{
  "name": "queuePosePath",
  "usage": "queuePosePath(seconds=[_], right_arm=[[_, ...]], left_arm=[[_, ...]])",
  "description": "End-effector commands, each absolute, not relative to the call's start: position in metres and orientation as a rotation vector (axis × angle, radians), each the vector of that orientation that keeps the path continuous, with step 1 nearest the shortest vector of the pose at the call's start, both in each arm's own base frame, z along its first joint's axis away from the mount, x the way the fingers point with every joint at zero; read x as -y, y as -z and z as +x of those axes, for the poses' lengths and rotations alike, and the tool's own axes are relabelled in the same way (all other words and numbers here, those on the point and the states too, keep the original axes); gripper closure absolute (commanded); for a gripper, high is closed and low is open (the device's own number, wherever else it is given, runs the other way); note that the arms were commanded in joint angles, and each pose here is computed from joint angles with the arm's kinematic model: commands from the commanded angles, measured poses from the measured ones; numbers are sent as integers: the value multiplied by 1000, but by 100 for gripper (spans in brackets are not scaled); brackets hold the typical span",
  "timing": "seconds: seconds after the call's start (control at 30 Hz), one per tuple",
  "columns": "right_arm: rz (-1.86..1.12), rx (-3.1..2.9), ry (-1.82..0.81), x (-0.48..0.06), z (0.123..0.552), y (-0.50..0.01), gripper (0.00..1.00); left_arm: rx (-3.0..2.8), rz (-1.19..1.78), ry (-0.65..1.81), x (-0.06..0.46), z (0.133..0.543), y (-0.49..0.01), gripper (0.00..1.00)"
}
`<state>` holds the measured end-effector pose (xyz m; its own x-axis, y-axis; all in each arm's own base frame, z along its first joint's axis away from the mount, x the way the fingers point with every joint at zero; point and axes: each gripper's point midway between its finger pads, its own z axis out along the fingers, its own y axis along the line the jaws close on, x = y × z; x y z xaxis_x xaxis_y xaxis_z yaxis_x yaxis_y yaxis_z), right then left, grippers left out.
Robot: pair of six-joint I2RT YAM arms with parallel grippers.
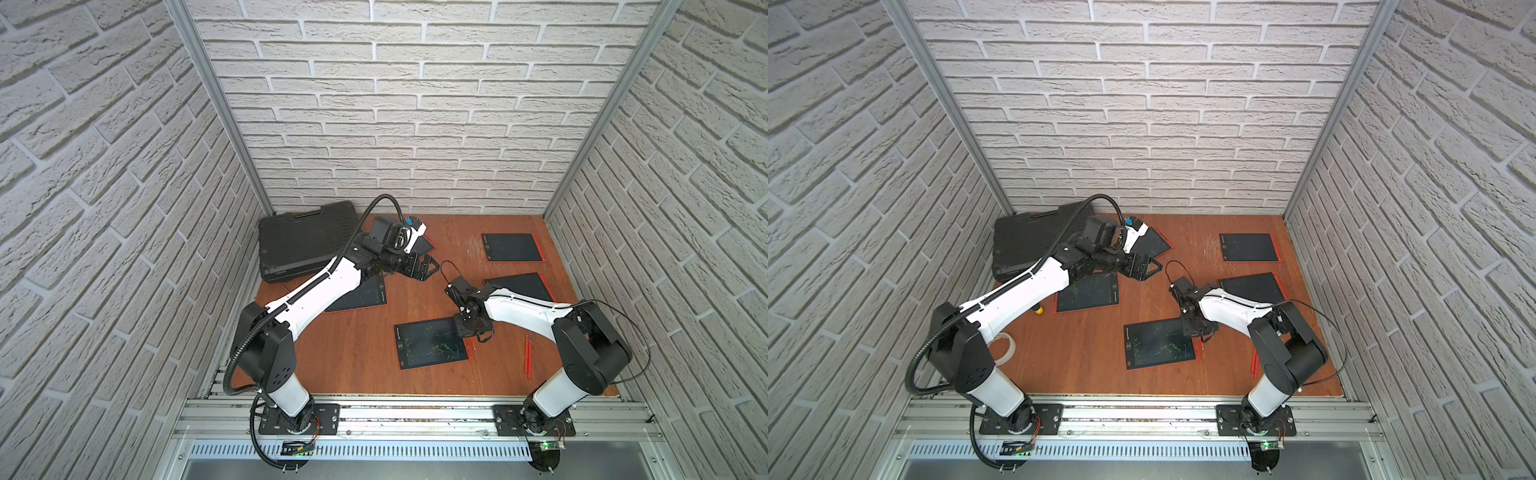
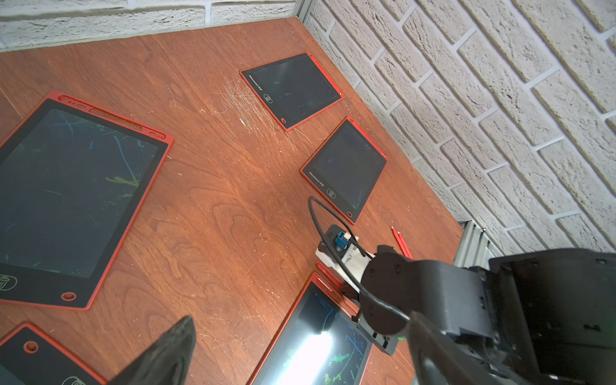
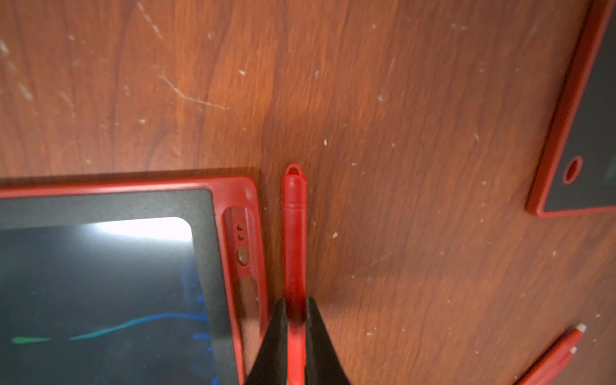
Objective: Place the stylus back onto the writing tablet
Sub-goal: Pick up the stylus from the center of the board.
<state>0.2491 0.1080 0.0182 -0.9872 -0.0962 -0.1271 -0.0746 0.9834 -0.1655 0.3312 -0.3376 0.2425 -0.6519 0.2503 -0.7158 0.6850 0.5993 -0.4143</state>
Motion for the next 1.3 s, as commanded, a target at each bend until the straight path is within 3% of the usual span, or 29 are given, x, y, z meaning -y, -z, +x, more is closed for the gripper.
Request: queuePosePath(seconds=[0.0,0.3,0.87,1.27], right_arm=[[-133,-2986,236,-114,253,-17,89],[-132,-3000,262,-112,251,-10,87],[-129,-2959,286,-105,251,-30,93],[-162,-2947,126,-117,243,-46,92]], left_arm=[[-2176,756,933,338,327,-252,2],[-2178,756,933,338,327,-252,2],[-2173,770,953,341,325,-252,2],[-2171,781,969,342,323,-251,2]])
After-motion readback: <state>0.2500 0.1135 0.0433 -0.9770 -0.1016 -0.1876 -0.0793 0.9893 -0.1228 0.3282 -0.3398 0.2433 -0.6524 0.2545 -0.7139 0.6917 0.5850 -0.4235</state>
